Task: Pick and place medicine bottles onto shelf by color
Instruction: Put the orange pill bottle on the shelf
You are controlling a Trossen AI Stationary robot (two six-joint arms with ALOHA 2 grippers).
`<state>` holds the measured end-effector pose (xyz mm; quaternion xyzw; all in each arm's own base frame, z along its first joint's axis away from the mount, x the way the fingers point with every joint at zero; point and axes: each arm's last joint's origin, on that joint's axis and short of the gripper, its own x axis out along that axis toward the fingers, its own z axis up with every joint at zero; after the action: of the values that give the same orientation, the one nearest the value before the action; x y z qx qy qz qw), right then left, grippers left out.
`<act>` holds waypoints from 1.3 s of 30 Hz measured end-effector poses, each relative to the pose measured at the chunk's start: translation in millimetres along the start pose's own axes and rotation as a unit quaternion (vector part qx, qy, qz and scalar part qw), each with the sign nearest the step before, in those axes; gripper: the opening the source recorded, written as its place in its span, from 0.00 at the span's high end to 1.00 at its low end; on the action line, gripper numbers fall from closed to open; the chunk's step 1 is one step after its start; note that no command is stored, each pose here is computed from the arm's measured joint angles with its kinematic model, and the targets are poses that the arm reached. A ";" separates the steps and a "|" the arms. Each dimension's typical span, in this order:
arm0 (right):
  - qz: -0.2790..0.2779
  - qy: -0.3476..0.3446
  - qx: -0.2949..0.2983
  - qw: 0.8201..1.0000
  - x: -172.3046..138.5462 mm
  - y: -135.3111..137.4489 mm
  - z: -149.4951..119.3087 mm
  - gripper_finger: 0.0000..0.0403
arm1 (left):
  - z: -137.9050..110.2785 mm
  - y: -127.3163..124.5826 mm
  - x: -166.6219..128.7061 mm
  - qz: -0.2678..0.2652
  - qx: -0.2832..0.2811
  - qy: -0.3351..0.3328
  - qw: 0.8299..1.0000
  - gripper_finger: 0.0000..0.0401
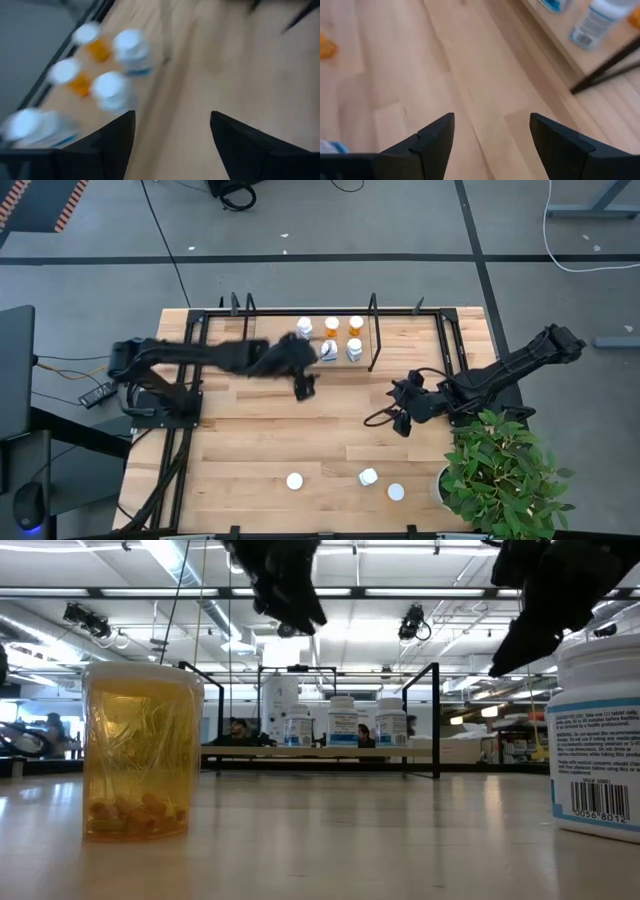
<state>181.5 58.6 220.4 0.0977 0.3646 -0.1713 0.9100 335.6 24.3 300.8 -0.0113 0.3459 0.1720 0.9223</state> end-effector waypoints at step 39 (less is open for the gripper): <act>0.188 0.005 -0.238 0.953 136.0 207.6 104.6 0.22 | -123.6 14.2 -69.9 0.049 -0.068 -0.257 0.963 0.38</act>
<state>418.8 185.7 211.4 -0.0542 0.3742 0.0948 0.9209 203.6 -1.3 253.1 -0.0129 0.0848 0.2370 0.9677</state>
